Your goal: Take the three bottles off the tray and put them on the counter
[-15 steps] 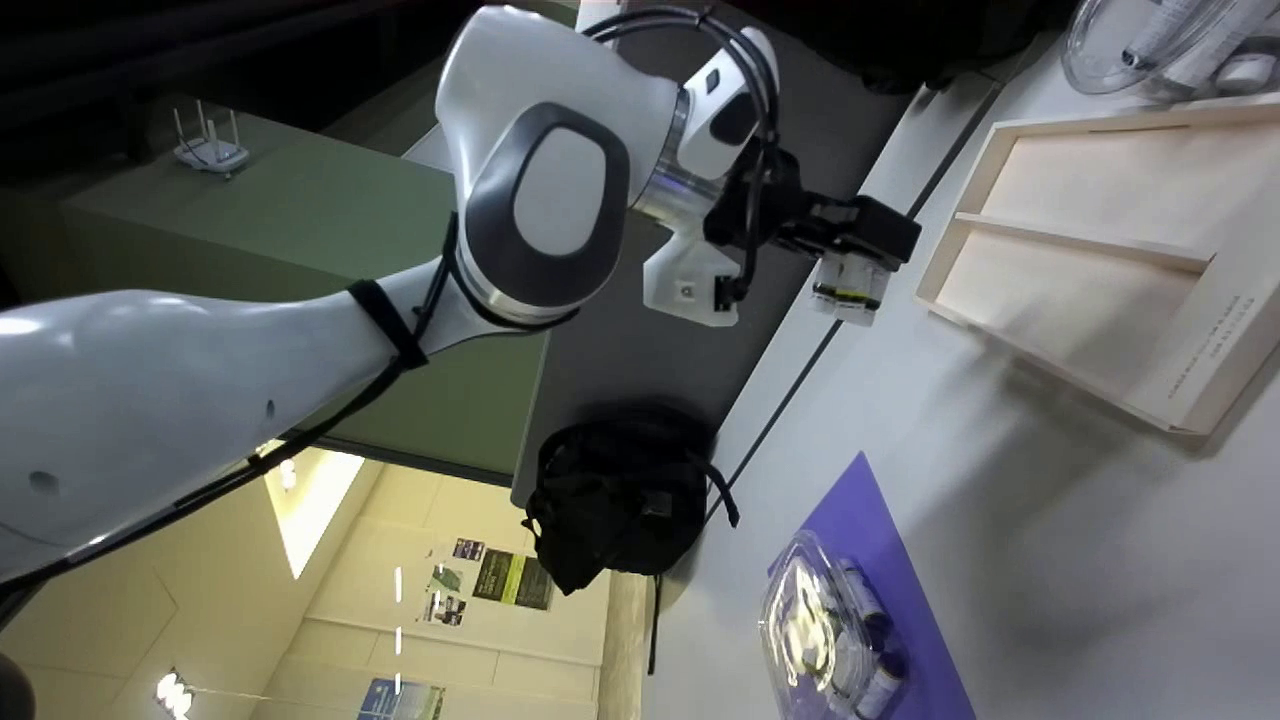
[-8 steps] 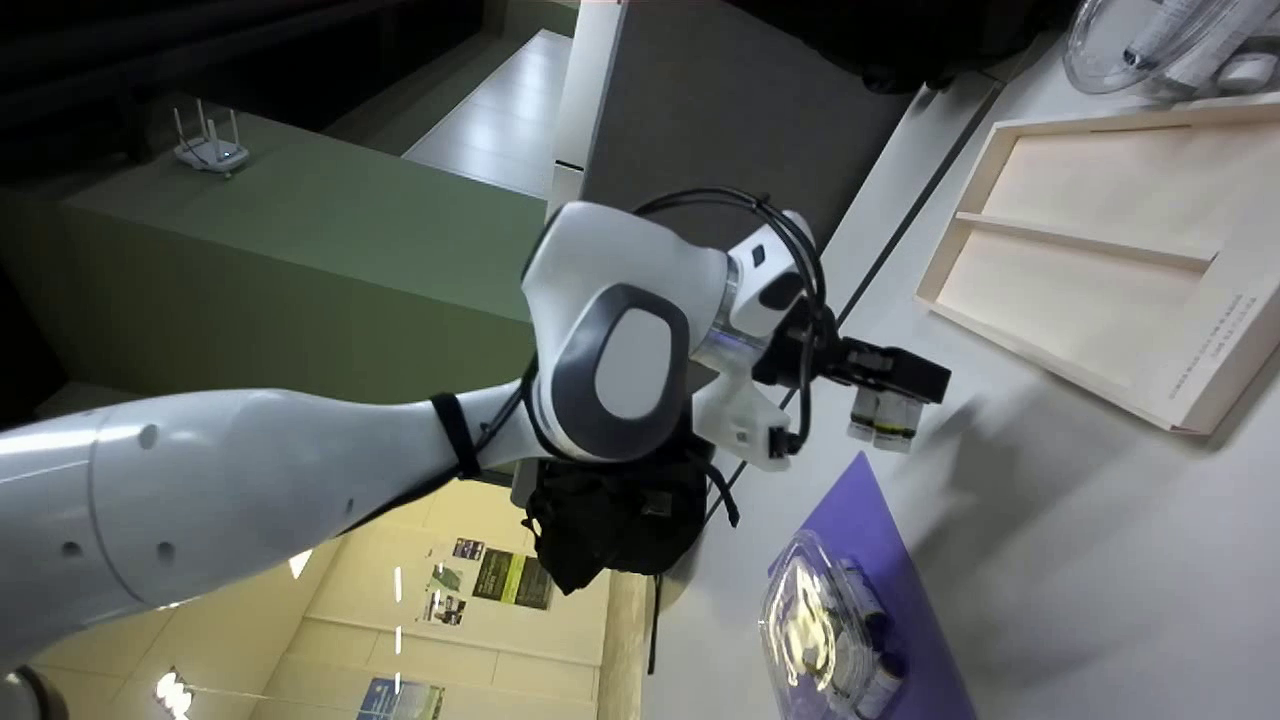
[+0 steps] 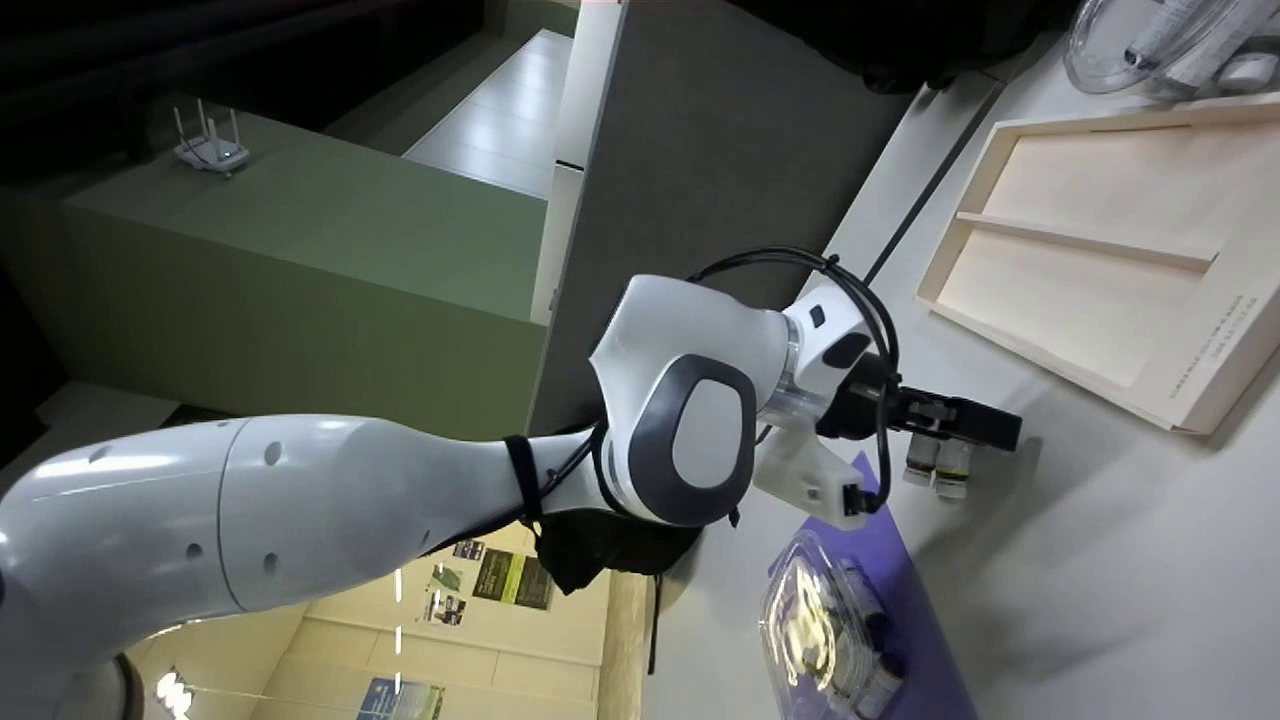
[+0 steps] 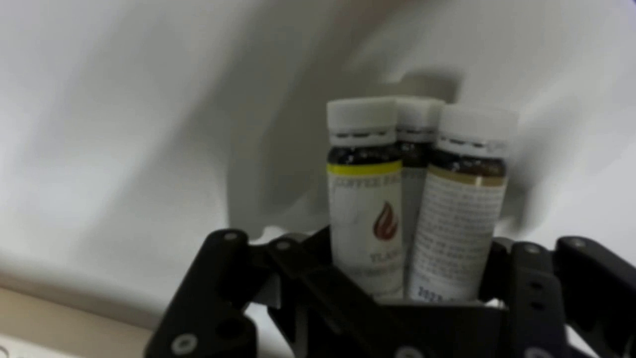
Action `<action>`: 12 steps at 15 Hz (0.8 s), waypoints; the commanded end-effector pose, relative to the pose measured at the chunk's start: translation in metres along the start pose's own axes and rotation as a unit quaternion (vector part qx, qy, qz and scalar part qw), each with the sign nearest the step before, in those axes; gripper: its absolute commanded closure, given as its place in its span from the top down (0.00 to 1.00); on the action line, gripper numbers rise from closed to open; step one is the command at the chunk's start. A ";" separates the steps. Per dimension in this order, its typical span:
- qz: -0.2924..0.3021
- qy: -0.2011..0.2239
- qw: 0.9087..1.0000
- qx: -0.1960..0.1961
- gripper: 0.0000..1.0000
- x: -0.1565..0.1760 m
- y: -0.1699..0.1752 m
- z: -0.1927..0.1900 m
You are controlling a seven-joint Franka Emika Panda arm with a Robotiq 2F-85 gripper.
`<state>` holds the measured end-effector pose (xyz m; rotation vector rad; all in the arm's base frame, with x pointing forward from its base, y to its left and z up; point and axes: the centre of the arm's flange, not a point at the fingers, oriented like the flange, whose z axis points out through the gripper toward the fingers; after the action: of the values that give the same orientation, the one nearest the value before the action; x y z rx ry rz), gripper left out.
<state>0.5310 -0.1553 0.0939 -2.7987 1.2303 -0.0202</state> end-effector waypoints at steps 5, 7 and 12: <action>-0.005 0.000 1.000 0.019 0.78 0.002 -0.005 -0.031; -0.012 0.013 0.999 0.038 0.92 0.001 -0.012 -0.056; -0.027 0.016 0.998 0.056 1.00 0.003 -0.025 -0.119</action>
<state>0.5564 -0.1482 0.1740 -2.7564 1.1456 -0.1546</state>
